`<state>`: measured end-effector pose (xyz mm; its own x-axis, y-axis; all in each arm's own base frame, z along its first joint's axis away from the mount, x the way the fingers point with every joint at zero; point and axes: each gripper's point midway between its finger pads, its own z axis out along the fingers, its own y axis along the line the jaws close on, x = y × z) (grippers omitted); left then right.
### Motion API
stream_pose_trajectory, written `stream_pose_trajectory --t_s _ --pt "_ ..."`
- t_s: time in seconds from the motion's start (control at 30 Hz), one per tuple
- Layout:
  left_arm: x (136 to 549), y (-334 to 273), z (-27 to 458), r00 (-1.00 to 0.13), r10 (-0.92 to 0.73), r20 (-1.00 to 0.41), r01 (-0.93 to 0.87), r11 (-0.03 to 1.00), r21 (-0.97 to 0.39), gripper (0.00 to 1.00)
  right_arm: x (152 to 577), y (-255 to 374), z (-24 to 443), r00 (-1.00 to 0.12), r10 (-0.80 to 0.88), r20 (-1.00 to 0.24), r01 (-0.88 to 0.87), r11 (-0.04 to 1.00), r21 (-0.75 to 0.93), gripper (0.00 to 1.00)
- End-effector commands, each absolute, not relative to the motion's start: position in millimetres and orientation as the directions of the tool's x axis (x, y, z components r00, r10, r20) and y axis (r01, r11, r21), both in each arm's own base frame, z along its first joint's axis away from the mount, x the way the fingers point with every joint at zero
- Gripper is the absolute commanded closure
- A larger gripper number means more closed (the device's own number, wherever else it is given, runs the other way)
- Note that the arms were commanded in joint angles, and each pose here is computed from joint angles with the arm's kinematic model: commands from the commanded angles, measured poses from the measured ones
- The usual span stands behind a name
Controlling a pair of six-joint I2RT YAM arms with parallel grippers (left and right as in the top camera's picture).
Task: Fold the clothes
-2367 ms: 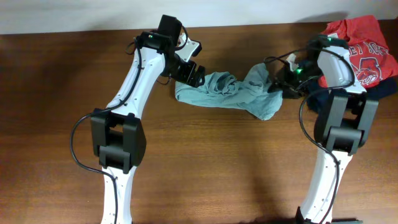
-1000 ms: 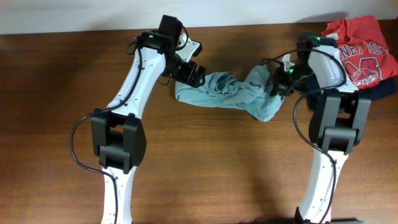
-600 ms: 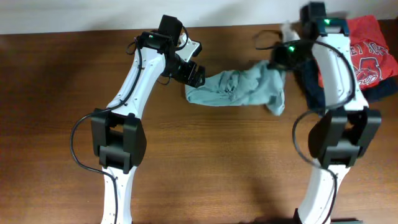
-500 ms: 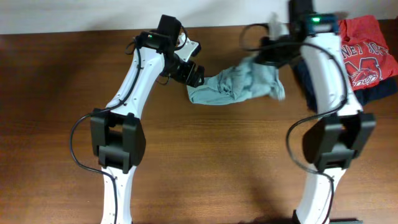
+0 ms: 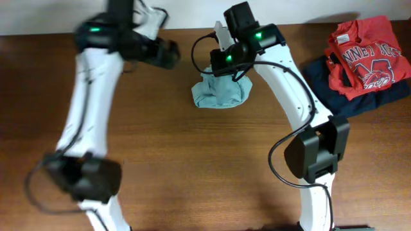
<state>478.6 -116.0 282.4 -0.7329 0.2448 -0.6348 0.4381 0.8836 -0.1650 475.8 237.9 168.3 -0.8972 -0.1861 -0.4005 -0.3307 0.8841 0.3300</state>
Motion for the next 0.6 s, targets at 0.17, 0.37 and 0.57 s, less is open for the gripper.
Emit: stream_pose_trajectory --t_s 0.17,0.37,0.57 --pt "471.5 -87.2 318.2 -0.688 0.213 -0.694 0.41 0.903 -0.13 0.01 462.5 267.3 118.5 -0.924 -0.231 -0.306 -0.328 0.889 0.32 0.96" --pt "472.2 -84.5 317.0 -0.69 0.213 -0.691 0.402 0.908 -0.122 0.01 437.6 276.5 98.3 -0.934 -0.274 -0.23 -0.337 0.889 0.31 0.96" --pt "473.1 -81.7 316.3 -0.692 0.214 -0.689 0.391 0.914 -0.109 0.01 407.1 287.4 66.7 -0.935 -0.323 -0.146 -0.353 0.886 0.301 0.96"
